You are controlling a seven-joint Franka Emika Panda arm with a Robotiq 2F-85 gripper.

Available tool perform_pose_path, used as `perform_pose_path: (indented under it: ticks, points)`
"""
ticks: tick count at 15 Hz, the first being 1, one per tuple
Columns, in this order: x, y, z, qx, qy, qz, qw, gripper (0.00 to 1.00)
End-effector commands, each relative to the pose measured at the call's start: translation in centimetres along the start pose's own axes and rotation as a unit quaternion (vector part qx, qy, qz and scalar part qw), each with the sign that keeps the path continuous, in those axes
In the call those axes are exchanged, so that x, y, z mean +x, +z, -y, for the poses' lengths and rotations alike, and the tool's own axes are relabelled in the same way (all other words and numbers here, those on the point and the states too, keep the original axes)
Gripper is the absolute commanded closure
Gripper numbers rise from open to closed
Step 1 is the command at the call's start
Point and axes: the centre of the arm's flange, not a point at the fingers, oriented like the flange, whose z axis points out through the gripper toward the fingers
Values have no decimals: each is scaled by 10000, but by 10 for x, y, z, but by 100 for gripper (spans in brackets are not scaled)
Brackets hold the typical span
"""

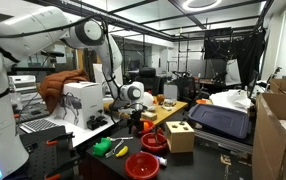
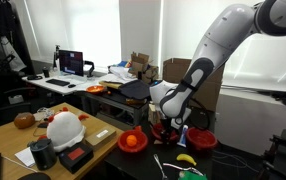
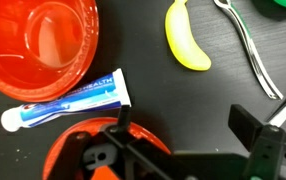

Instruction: Pick up the banana plush toy and put it on the table

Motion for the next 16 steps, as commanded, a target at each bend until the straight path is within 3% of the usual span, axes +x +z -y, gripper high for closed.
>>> perform_pose_path:
  ticks: [1,8,16]
  points:
    - [-36,-66,-14,-121,232,123,9996,0]
    - [-64,-165,-63,207,659,-343,9970,0]
    - [-34,-263,-163,381,1138,-1050,9872,0]
